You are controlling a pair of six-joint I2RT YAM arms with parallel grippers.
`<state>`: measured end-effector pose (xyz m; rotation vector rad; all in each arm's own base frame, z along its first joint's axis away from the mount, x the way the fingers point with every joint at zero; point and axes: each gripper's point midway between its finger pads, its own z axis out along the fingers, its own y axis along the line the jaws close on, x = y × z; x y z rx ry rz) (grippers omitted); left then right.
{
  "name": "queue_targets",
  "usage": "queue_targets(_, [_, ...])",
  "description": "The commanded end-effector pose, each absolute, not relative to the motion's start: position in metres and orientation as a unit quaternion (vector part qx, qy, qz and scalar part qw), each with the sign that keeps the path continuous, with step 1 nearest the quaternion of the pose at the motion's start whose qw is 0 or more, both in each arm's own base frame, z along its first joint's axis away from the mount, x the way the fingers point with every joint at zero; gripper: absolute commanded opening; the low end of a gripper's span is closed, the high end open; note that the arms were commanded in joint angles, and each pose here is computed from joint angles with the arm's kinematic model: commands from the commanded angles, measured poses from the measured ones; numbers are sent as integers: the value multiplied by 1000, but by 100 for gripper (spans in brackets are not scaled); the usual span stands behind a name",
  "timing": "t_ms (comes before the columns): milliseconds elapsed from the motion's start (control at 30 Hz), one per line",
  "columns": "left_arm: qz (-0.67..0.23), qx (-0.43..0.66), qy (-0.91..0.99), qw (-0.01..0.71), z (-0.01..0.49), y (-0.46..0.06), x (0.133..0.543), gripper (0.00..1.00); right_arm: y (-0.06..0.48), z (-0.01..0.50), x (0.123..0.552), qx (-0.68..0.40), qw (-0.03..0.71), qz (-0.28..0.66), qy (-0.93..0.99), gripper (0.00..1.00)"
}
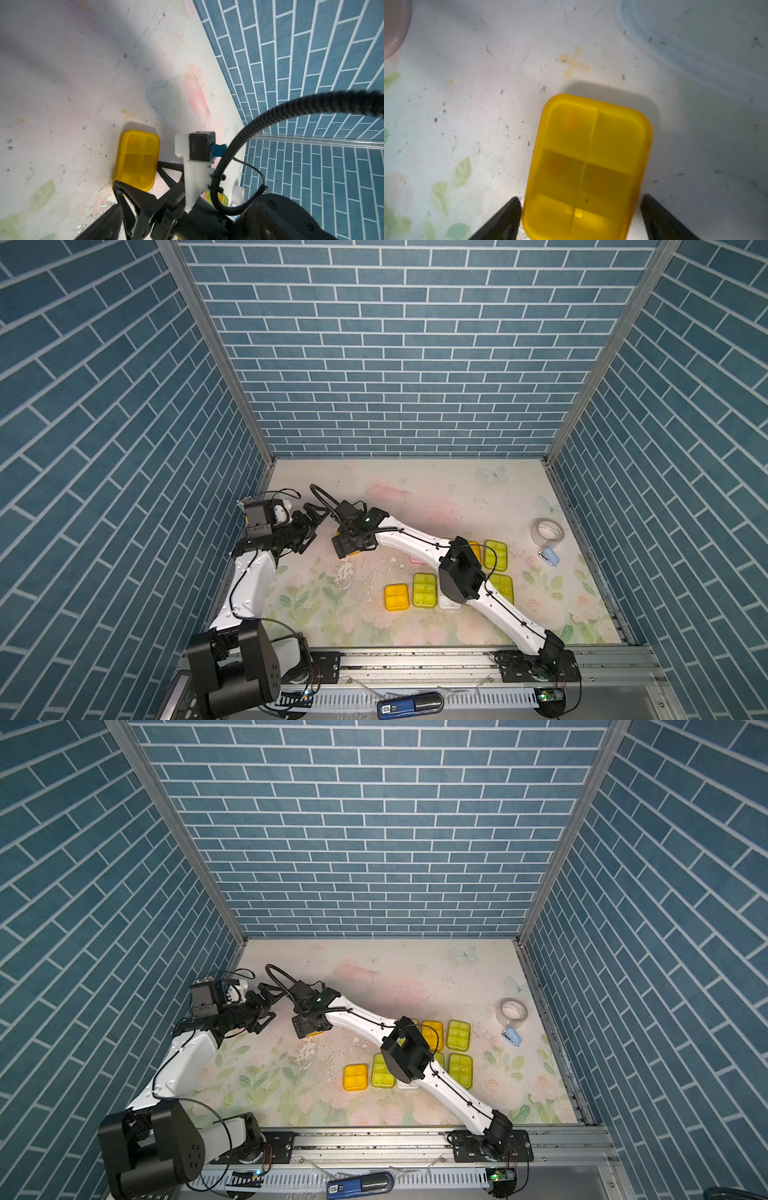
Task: Close pillboxes
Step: Move the pillbox to the center of the board.
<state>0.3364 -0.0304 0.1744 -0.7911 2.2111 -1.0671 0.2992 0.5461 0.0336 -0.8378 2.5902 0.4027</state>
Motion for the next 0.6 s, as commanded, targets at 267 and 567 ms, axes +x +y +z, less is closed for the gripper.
queue_targets(267, [-404, -295, 819, 279, 172, -30, 336, 100, 518, 8, 309, -306, 210, 43, 928, 80])
queue_targets(567, [-402, -298, 820, 279, 171, -28, 336, 100, 523, 49, 317, -266, 272, 77, 922, 69])
